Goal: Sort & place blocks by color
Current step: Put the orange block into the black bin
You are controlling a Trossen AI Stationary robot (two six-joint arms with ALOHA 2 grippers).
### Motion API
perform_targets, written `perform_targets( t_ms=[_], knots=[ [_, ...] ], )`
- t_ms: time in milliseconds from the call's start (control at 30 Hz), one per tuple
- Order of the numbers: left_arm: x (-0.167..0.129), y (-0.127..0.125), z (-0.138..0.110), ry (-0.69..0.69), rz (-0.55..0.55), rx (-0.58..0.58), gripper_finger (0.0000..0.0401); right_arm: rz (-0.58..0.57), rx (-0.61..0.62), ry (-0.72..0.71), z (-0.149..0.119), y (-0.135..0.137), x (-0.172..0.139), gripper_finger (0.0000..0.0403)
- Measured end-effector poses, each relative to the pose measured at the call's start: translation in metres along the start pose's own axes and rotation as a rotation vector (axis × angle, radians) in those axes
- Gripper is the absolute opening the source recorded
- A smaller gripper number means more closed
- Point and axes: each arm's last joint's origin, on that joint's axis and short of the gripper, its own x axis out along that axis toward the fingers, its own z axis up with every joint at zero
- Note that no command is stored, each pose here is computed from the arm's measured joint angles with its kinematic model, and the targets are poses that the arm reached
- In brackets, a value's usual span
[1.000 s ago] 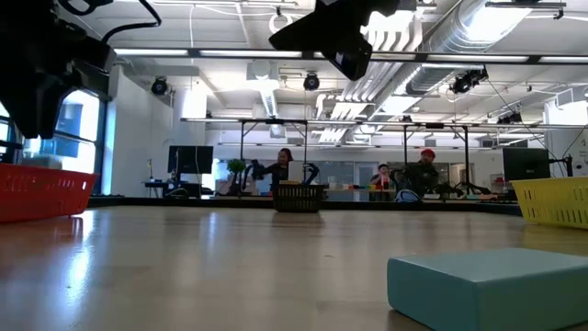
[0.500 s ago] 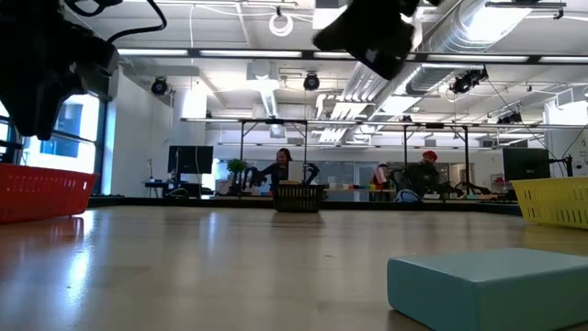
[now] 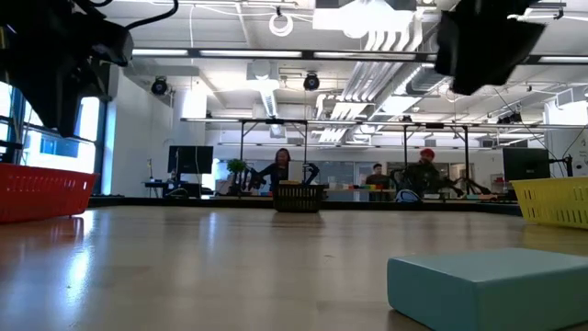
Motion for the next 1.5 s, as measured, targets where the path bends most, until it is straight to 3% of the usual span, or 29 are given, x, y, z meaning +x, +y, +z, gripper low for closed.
perform_targets(
  t_ms=[167, 533, 733, 1067, 1500],
  knots=[
    [0.000, 0.000, 0.001, -0.008, -0.005, 0.000, 0.0179, -0.098, 0.161, 0.095, -0.003, 0.010, -0.016, 0.0197],
    [0.000, -0.001, 0.001, -0.012, -0.005, 0.033, 0.0179, -0.308, 0.666, 0.167, -0.026, 0.014, -0.029, 0.0197],
    [0.000, -0.001, 0.001, -0.014, -0.002, 0.043, 0.0179, -0.389, 0.830, 0.169, -0.040, 0.018, -0.032, 0.0197],
    [0.000, 0.000, 0.002, -0.029, 0.020, 0.073, 0.0179, -0.413, 0.933, 0.173, -0.059, 0.030, -0.024, 0.0197],
    [0.000, 0.000, 0.002, -0.034, 0.026, 0.078, 0.0179, -0.413, 0.925, 0.204, -0.067, 0.034, -0.004, 0.0197]
  ],
)
